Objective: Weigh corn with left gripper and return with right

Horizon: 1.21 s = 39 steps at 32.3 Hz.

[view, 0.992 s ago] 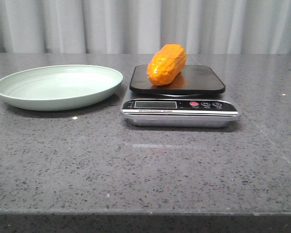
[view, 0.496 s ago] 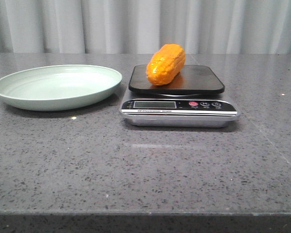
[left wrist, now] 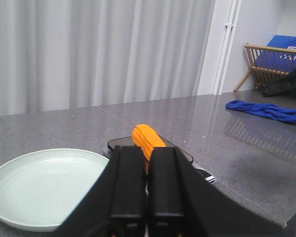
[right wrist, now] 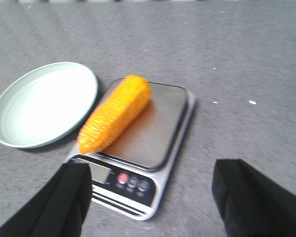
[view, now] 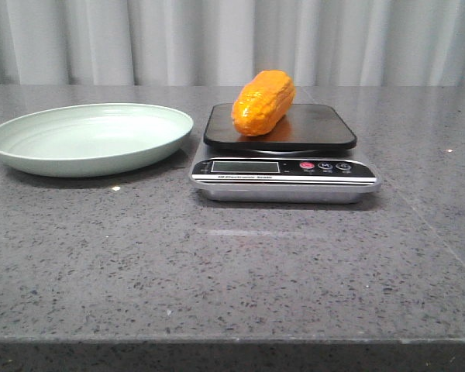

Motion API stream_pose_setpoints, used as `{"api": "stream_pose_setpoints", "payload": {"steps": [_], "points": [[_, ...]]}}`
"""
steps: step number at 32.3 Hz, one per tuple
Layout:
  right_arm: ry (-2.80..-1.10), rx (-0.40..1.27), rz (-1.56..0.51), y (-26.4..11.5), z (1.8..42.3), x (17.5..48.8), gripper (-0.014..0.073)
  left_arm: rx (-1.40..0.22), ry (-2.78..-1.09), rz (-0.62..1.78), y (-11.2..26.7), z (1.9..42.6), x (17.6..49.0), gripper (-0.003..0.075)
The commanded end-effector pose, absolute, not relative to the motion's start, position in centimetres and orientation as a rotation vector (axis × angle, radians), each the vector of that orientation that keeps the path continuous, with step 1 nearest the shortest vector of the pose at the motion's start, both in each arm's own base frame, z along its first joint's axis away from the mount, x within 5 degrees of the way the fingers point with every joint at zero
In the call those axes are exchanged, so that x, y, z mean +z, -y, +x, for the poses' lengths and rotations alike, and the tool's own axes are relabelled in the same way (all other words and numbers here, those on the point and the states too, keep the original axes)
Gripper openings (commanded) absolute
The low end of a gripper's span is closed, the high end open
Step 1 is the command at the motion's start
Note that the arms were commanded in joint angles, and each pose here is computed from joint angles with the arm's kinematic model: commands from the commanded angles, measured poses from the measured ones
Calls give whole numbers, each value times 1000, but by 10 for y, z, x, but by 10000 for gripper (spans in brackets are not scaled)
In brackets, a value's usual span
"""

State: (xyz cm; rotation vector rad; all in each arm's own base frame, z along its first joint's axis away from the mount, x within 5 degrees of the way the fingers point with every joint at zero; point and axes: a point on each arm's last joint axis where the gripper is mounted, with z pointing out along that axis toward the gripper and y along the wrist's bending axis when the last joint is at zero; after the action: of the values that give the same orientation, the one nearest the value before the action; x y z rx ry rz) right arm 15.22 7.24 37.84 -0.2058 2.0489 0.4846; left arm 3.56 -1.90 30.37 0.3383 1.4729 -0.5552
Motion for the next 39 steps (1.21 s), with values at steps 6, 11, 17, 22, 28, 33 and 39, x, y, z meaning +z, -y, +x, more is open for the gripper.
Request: {"api": "stream_pose_setpoints", "payload": {"steps": [6, 11, 17, 22, 28, 33, 39], "points": [[-2146, 577, -219, -129, 217, 437, 603, -589, -1380, 333, 19, 33, 318, 127], [-2251, 542, -101, -159, 246, 443, 603, -589, -1380, 333, 19, 33, 318, 127], [-2366, 431, 78, -192, 271, 428, 603, -589, -1380, 333, 19, 33, 318, 127], [-2458, 400, 218, -206, 287, 406, 603, -589, -1380, 333, 19, 33, 318, 127], [-2523, 322, 270, -214, 300, 382, 603, -591, -1374, 331, 19, 32, 319, 127], [-2567, 277, 267, -222, 310, 362, 603, -592, -1372, 331, 18, 32, 319, 127], [-2606, 192, 267, -227, 325, 337, 602, -592, -1372, 331, 18, 32, 319, 127]]}}
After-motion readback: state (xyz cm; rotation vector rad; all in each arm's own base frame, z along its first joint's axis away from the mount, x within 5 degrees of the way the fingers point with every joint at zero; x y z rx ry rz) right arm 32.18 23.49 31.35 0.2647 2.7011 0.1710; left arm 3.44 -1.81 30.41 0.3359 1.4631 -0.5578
